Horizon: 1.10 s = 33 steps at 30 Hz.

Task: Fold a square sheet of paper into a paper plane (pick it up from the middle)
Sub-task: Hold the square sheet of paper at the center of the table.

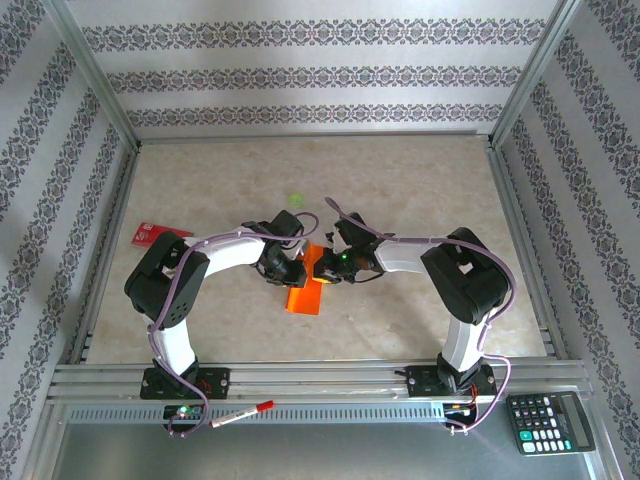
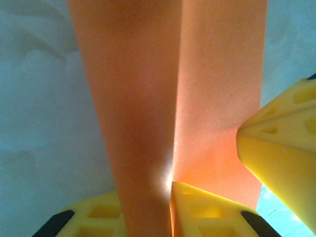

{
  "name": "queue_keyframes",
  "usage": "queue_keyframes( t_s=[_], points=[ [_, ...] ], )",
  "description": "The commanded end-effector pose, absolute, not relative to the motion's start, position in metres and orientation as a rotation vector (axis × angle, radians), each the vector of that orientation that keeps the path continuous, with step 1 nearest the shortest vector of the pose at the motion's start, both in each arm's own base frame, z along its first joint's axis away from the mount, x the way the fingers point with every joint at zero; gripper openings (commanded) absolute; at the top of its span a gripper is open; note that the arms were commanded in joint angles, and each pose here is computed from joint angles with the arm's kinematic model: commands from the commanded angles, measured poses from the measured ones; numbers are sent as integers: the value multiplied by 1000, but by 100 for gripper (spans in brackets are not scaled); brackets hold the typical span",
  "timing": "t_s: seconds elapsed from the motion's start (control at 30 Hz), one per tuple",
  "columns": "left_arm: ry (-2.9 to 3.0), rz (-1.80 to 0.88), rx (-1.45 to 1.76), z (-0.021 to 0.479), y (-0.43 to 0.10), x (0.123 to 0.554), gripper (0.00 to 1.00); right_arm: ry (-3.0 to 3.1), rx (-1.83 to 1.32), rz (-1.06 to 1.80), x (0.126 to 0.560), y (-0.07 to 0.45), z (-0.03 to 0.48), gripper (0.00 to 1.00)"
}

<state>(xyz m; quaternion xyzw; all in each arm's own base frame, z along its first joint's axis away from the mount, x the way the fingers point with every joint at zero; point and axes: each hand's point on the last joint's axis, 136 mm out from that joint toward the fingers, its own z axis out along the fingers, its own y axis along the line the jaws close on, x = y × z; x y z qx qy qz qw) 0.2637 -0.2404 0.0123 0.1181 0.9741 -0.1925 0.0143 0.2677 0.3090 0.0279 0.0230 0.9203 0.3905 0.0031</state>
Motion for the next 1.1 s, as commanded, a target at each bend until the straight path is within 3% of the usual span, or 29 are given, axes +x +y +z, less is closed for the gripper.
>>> queue_keyframes(
  t_s=[0.0,0.63,1.07],
  points=[
    [3245,-300,331,-33,-196,223,22,2914,83,1210,263,309,17,2],
    [3226,-313,327,-28,-199,227,23,3086,116,883,241,270,-40,0],
    [3147,-350,292,2,-207,244,39,3131,144,768,229,252,-55,0]
  ],
)
